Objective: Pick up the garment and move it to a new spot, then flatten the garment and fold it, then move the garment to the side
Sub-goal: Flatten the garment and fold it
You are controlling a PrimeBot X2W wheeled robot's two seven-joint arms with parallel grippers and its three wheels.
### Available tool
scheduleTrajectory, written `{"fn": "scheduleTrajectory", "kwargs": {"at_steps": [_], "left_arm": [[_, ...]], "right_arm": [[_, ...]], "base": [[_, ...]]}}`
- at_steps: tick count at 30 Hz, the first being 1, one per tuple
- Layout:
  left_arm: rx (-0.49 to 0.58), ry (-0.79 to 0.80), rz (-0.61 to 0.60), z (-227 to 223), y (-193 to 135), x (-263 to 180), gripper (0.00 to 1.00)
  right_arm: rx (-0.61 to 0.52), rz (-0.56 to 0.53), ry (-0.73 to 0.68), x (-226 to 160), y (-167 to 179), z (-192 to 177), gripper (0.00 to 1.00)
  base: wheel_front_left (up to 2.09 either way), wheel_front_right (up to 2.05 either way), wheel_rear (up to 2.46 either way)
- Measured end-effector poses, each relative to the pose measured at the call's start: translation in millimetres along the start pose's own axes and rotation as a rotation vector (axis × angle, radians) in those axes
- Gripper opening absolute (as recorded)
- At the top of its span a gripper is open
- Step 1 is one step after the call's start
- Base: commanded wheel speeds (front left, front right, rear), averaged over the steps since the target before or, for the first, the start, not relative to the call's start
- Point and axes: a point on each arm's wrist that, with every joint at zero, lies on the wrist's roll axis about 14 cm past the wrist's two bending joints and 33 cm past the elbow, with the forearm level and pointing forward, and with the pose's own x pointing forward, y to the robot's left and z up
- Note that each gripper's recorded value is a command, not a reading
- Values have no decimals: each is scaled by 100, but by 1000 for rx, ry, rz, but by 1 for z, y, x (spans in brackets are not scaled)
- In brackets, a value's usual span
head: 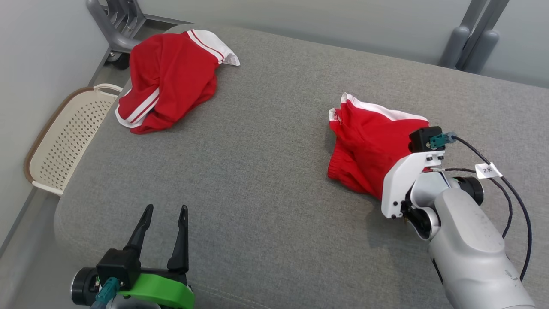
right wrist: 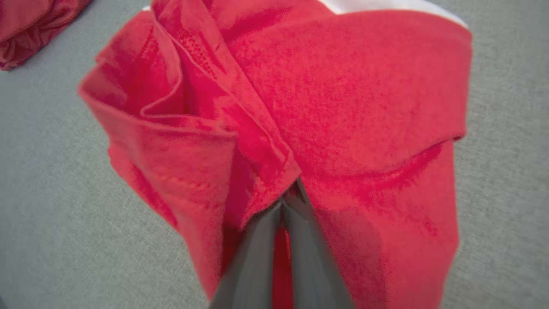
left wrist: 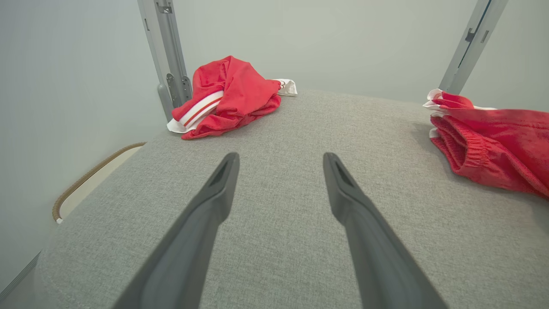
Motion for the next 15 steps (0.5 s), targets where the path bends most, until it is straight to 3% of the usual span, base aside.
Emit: {"fn": "scheduleTrajectory", "kwargs": {"at_steps": [4,15], "left_arm": [[-4,-9,11,2,3,-3,100],[-10,-4,22,1,5,-7,100]], "right_arm": [[-42,72,9,2,31,-1,0],[-82,185,62,9,71,-18,0]], "base": [[0,0,0],[0,0,0]]}}
